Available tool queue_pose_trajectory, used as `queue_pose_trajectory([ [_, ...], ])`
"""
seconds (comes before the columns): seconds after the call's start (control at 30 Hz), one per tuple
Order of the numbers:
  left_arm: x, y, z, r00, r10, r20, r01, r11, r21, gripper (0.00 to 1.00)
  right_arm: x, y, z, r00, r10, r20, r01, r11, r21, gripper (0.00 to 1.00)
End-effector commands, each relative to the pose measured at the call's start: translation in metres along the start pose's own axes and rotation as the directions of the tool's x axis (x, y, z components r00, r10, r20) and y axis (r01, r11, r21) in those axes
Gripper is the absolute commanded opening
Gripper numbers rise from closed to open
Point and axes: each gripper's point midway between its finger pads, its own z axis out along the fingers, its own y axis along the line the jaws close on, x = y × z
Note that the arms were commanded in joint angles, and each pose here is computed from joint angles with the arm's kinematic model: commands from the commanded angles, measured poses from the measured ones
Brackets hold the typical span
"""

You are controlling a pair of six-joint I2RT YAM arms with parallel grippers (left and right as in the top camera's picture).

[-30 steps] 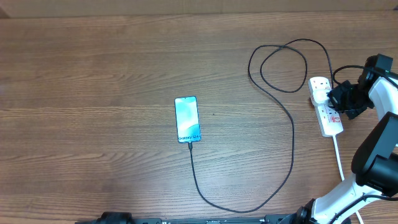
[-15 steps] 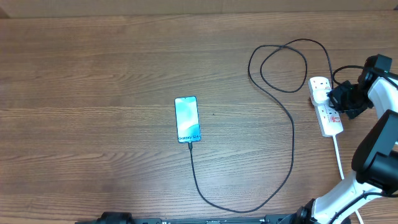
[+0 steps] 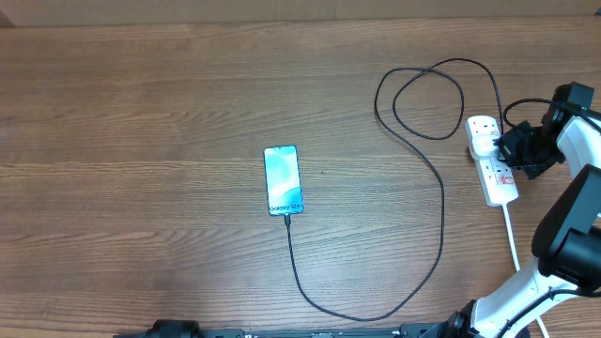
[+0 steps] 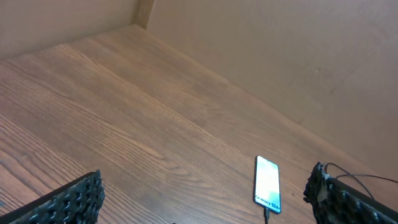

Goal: Plug charger to phone and switch on socket
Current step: 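Press the orange switch beside the charger on the power strip with the right gripper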

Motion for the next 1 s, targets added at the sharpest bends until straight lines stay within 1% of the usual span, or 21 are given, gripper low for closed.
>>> queue_pose_trajectory([
  [0.0, -0.001, 0.003, -0.001, 1.0, -0.022, 0.013, 0.023, 1.0, -0.014, 1.0, -0.003, 0.025, 0.002, 0.999, -0.042, -0.014, 0.041, 0.995, -0.095, 0.04],
  [0.17, 0.0, 0.003, -0.001, 1.0, -0.022, 0.013, 0.022, 1.0, -0.015, 1.0, 0.008, 0.023, 0.018, 0.996, -0.048, -0.08, 0.04, 0.995, -0.095, 0.04],
  [0.37, 0.0, 0.003, -0.001, 1.0, -0.022, 0.012, 0.022, 1.0, -0.015, 1.0, 0.021, 0.013, 0.034, 0.987, -0.041, -0.152, 0.032, 0.998, -0.061, 0.04],
  [0.5, 0.0, 0.003, -0.001, 1.0, -0.022, 0.013, 0.022, 1.0, -0.015, 1.0, 0.025, 0.01, 0.033, 0.985, -0.036, -0.168, 0.028, 0.998, -0.05, 0.04],
  [0.63, 0.0, 0.003, -0.001, 1.0, -0.022, 0.012, 0.022, 1.0, -0.015, 1.0, 0.021, 0.009, 0.031, 0.987, -0.037, -0.155, 0.032, 0.999, -0.032, 0.04],
  [0.7, 0.0, 0.003, -0.001, 1.0, -0.022, 0.012, 0.022, 1.0, -0.015, 0.99, 0.015, 0.005, 0.02, 0.988, -0.025, -0.151, 0.026, 1.0, 0.003, 0.04],
  [0.83, 0.0, 0.003, -0.001, 1.0, -0.022, 0.012, 0.022, 1.0, -0.015, 1.0, -0.006, -0.008, -0.016, 0.995, -0.007, -0.103, 0.018, 0.994, 0.11, 0.04],
  [0.9, 0.0, 0.003, -0.001, 1.0, -0.022, 0.012, 0.022, 1.0, -0.015, 1.0, -0.013, -0.008, -0.036, 0.997, -0.006, -0.076, 0.016, 0.992, 0.125, 0.04],
  [0.97, 0.0, 0.003, -0.001, 1.0, -0.022, 0.012, 0.022, 1.0, -0.015, 0.99, -0.02, -0.005, -0.065, 1.0, -0.013, -0.013, 0.015, 0.993, 0.115, 0.04],
])
